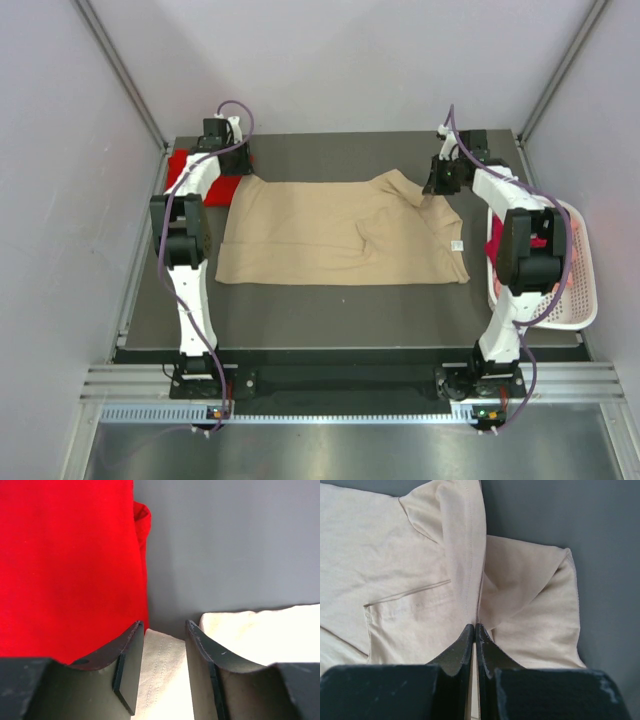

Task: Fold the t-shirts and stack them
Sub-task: Fold the tshirt

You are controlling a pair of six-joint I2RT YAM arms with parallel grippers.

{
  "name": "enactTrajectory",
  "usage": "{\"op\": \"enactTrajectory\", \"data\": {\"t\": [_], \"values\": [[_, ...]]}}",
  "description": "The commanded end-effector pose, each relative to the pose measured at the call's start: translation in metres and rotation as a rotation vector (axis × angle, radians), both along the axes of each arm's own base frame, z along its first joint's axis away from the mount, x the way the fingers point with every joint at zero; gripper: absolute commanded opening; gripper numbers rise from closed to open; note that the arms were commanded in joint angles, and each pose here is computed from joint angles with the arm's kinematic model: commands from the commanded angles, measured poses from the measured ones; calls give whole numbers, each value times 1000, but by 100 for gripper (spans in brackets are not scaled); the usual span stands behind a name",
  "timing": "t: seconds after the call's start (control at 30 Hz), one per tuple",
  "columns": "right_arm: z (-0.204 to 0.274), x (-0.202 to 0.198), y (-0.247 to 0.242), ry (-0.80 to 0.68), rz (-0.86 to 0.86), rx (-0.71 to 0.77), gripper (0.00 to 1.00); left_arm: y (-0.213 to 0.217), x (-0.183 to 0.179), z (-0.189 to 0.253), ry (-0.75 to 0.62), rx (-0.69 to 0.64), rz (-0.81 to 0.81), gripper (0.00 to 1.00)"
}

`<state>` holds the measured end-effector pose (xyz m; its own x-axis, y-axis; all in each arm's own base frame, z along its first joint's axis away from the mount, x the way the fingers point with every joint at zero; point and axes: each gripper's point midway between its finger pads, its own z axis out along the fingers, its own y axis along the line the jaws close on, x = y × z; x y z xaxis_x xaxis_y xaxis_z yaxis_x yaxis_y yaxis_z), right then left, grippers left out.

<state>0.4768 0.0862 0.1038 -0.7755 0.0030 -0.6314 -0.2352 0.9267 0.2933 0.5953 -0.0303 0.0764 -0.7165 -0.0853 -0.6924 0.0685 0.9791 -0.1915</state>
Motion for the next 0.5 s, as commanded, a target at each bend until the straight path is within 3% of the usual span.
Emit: {"op": "enactTrajectory", "data": {"t": [0.0, 0.4, 0.47], "values": [[37, 7, 2, -104, 15, -13, 0, -1, 10, 5, -35, 3, 5, 44], [42, 8, 1, -117, 17, -17, 0, 9, 7, -11, -3, 59, 39, 43], [43, 9, 0, -121, 16, -19, 0, 9, 7, -13, -2, 58, 38, 38]]}}
